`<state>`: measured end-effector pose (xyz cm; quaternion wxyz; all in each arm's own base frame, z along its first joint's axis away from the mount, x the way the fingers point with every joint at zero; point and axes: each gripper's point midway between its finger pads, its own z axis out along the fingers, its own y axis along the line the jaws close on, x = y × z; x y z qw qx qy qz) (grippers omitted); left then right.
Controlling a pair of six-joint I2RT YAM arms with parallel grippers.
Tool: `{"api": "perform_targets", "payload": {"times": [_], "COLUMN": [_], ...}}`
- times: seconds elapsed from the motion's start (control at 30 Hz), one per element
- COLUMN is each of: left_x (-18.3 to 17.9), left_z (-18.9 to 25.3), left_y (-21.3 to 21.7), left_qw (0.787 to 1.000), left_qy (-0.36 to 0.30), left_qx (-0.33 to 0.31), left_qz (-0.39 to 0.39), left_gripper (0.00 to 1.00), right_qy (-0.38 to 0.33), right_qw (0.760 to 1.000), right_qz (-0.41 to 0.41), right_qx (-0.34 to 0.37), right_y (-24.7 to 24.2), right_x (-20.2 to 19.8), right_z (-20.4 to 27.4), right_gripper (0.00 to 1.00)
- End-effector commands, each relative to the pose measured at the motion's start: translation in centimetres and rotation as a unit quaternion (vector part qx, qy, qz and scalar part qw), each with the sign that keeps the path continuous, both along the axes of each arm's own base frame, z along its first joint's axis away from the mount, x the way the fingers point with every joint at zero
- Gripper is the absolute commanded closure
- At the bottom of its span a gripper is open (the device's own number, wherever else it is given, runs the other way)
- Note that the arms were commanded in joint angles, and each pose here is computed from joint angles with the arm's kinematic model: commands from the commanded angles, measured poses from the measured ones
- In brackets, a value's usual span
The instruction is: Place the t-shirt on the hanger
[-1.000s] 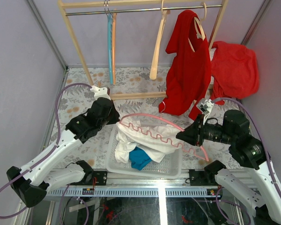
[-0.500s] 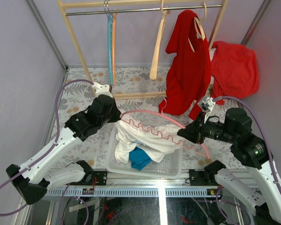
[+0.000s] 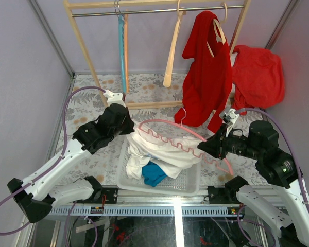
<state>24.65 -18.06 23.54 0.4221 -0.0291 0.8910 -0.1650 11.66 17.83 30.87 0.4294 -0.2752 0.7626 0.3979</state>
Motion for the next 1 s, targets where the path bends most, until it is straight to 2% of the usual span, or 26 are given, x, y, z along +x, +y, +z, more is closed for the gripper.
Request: {"api": "perform_targets", "payload": {"times": [0.0, 0.2, 0.33, 0.63, 0.97], "left_x": [0.2, 0.4, 0.4, 0.1, -0.6], "left_z": [1.5, 1.9, 2.6, 6.2, 10.5], "left_y": [-0.4, -0.7, -1.0, -2.4, -2.7], "left_qw": [1.0, 1.0, 1.0, 0.998, 0.994], "left_qy": [-0.015, -0.018, -0.024, -0.047, -0.076], "left_qx": [-0.001, -0.001, -0.005, -0.03, -0.055], "left_qz": [-0.009, -0.009, -0.013, -0.033, -0.048], "left_gripper": [1.0, 1.0, 1.0, 1.0, 1.0], "right_qy": [-0.041, -0.029, -0.026, -0.009, -0.03], "right_qw": [0.999, 0.996, 0.995, 0.997, 0.999], "right_qz": [0.017, 0.065, 0.069, 0.055, 0.011], "right_qx": [0.03, 0.062, 0.067, 0.063, 0.037], "right_y": [0.6, 1.3, 1.3, 2.1, 1.3], "right_x": [0.0, -2.0, -2.4, -0.5, 1.3], "right_z": [3.0, 3.7, 3.8, 2.6, 3.3], "right_gripper": [1.0, 1.0, 1.0, 1.0, 1.0]}}
